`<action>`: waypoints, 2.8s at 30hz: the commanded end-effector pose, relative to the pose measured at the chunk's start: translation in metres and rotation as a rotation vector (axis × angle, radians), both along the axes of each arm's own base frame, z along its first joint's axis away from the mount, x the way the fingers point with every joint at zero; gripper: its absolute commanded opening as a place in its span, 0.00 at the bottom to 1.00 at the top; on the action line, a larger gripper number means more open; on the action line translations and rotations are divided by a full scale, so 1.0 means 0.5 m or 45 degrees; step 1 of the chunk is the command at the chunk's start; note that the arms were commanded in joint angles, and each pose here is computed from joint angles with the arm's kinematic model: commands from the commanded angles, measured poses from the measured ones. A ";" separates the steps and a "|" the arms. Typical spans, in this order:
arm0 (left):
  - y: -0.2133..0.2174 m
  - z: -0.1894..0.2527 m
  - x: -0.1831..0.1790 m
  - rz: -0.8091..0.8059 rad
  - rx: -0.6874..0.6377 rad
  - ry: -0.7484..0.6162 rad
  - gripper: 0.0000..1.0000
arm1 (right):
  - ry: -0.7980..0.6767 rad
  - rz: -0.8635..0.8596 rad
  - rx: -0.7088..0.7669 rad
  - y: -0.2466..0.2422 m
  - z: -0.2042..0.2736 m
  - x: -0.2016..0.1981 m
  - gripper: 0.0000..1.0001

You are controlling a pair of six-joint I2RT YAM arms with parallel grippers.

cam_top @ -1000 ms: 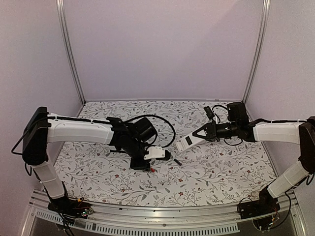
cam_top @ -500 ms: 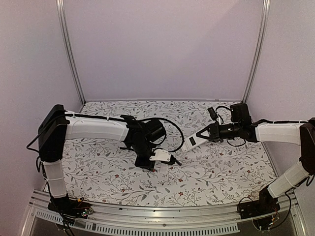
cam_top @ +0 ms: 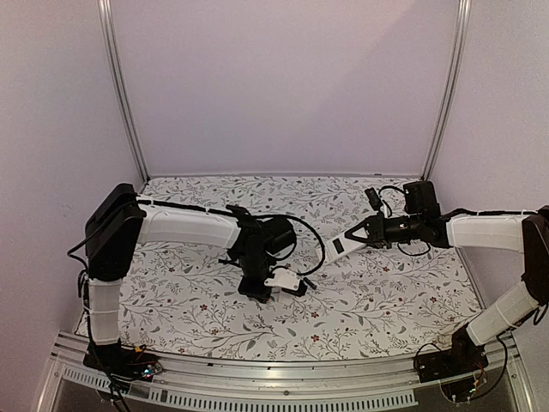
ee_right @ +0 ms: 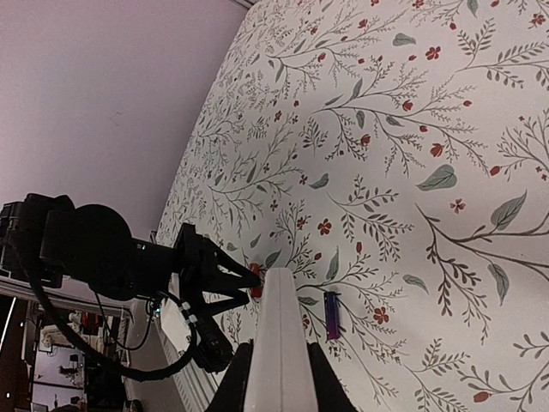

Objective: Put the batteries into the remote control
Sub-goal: Pick up the battery from the center of the board, then place the battery in the battery compartment.

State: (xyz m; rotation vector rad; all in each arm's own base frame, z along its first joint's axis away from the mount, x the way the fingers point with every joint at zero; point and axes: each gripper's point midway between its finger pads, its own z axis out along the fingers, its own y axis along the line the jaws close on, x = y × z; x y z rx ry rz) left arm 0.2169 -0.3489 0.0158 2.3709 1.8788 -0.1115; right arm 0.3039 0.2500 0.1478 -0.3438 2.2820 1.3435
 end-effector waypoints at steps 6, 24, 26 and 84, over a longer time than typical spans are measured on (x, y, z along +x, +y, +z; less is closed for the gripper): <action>0.020 -0.027 -0.001 -0.011 0.064 -0.002 0.20 | -0.014 -0.004 0.005 -0.006 0.002 -0.001 0.00; -0.047 0.292 0.141 0.768 -0.834 -0.324 0.00 | -0.160 -0.056 0.143 0.034 0.064 0.031 0.00; -0.041 0.349 0.163 0.922 -1.021 -0.370 0.00 | -0.193 -0.054 0.163 0.045 0.080 0.031 0.00; -0.022 0.494 0.178 1.509 -1.669 -0.282 0.00 | -0.259 -0.205 0.270 0.075 0.126 -0.016 0.00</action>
